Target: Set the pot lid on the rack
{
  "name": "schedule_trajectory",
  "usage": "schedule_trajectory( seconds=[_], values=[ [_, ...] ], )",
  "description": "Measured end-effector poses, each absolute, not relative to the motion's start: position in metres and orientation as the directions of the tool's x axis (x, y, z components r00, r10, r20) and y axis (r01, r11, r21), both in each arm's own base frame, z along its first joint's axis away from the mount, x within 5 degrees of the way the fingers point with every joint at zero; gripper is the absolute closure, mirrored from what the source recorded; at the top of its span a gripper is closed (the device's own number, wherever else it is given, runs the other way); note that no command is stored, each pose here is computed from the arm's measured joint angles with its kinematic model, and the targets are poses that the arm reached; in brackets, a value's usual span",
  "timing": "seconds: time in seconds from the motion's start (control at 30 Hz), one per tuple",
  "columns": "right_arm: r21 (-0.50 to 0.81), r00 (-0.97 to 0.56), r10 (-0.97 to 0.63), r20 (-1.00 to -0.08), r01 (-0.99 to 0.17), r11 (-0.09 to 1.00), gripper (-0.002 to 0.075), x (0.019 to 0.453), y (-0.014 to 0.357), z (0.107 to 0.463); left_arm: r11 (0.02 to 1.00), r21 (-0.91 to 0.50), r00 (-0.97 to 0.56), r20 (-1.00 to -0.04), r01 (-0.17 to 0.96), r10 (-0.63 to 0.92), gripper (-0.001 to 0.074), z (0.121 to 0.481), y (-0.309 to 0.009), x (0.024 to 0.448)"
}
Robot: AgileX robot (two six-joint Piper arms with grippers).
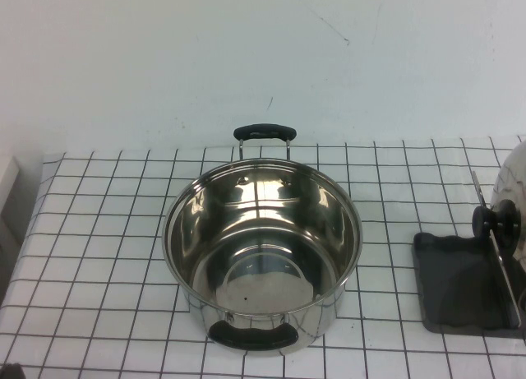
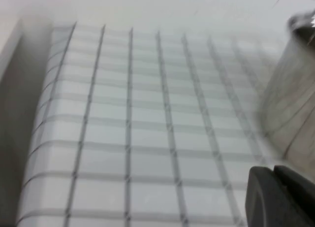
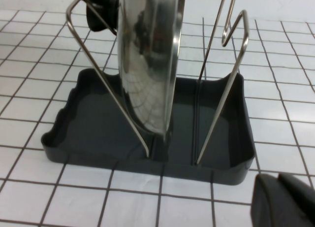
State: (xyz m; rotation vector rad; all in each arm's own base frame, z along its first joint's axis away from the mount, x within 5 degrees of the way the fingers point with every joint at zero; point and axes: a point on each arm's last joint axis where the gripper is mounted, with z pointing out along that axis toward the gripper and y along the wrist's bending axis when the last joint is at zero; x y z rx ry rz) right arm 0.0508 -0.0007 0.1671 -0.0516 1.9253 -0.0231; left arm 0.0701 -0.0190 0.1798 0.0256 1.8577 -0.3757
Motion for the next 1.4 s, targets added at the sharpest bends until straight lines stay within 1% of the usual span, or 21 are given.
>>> schedule_trajectory(
  seconds=[0.07, 0.1, 0.17, 0.27, 0.5, 0.6, 0.67, 0.8, 1.03, 1.4],
  values=[
    [-0.041, -0.347, -0.047, -0.937, -0.025, 0.999, 0.0729, 0.051, -0.001, 0.167, 0.959, -0.212, -0.366, -0.921, 0.189, -0.131, 0.0737, 0.174, -0.016, 0.065],
    [-0.041, -0.347, -0.047, -0.937, -0.025, 0.999, 0.0728, 0.051, -0.001, 0.167, 0.963, -0.177, -0.376, -0.922, 0.202, -0.091, 0.0737, 0.171, -0.015, 0.062],
    [-0.041, -0.347, -0.047, -0.937, -0.025, 0.999, 0.0729, 0.051, -0.001, 0.167, 0.966, -0.131, -0.368, -0.929, 0.221, -0.042, 0.0737, 0.17, -0.014, 0.057],
    [-0.043, -0.347, -0.049, -0.937, -0.025, 0.999, 0.0729, 0.051, -0.001, 0.167, 0.974, -0.096, -0.301, -0.953, 0.207, -0.03, 0.0737, 0.172, -0.011, 0.053],
    [-0.043, -0.347, -0.049, -0.937, -0.025, 0.999, 0.0728, 0.051, -0.001, 0.167, 0.998, -0.065, -0.281, -0.958, 0.012, -0.059, 0.0737, 0.173, 0.001, 0.053],
    [-0.043, -0.347, -0.049, -0.937, -0.025, 0.999, 0.0729, 0.051, -0.001, 0.167, 0.998, -0.061, -0.279, -0.958, -0.034, -0.068, 0.0737, 0.173, 0.003, 0.053],
    [-0.043, -0.347, -0.049, -0.937, -0.025, 0.999, 0.0729, 0.051, -0.001, 0.167, 0.999, -0.042, -0.282, -0.958, -0.034, -0.05, 0.0737, 0.173, 0.003, 0.053],
    [-0.043, -0.347, -0.049, -0.937, -0.025, 0.999, 0.0728, 0.051, -0.001, 0.167, 0.999, -0.038, -0.285, -0.958, -0.002, -0.037, 0.0737, 0.173, 0.0, 0.053],
    [-0.043, -0.347, -0.049, -0.937, -0.025, 0.999, 0.0729, 0.051, -0.001, 0.167, 0.996, -0.083, -0.287, -0.955, 0.017, -0.074, 0.0737, 0.173, -0.003, 0.053],
    [-0.043, -0.347, -0.049, -0.937, -0.025, 0.999, 0.0729, 0.051, -0.001, 0.167, 0.995, -0.095, -0.292, -0.953, 0.03, -0.083, 0.0737, 0.173, -0.004, 0.053]
  ],
)
